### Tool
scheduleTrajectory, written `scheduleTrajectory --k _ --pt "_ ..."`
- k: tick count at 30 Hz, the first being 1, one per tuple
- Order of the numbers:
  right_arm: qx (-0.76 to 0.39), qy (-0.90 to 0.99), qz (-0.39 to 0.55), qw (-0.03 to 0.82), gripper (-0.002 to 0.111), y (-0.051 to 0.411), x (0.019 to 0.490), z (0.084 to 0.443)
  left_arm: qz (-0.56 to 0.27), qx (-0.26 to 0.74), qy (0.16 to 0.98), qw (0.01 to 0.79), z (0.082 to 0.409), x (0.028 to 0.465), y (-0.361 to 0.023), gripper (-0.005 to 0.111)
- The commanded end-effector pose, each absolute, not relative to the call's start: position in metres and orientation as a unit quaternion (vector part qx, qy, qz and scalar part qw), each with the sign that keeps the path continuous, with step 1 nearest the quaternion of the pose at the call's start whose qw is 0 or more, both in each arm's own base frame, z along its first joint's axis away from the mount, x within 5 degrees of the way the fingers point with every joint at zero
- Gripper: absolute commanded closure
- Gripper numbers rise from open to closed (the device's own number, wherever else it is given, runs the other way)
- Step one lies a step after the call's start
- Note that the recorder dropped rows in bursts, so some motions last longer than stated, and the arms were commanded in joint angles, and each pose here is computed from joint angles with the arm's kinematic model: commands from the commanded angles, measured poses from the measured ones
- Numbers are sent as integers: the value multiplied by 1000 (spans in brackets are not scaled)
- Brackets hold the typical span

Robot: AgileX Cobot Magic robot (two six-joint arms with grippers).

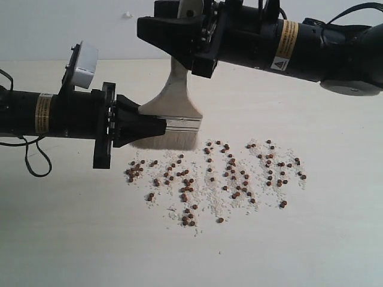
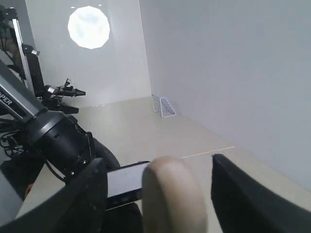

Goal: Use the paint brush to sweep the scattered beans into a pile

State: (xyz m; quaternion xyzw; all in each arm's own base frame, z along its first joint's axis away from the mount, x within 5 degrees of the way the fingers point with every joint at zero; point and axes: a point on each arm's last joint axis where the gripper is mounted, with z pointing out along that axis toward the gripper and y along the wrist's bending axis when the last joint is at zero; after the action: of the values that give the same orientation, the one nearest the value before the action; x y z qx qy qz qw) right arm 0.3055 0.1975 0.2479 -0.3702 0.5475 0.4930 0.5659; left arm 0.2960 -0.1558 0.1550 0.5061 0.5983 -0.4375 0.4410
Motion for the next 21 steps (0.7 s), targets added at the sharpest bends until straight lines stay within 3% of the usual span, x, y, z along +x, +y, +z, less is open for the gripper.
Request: scheduleTrajectory --k 1,13,21 --pt "-388 564 493 537 51 198 302 247 -444 507 590 445 161 295 -157 107" --pt "-387 584 468 539 52 155 320 242 -444 515 588 439 160 293 -157 107" --pt "-383 597 477 519 52 157 322 230 -444 510 589 442 161 294 -157 107"
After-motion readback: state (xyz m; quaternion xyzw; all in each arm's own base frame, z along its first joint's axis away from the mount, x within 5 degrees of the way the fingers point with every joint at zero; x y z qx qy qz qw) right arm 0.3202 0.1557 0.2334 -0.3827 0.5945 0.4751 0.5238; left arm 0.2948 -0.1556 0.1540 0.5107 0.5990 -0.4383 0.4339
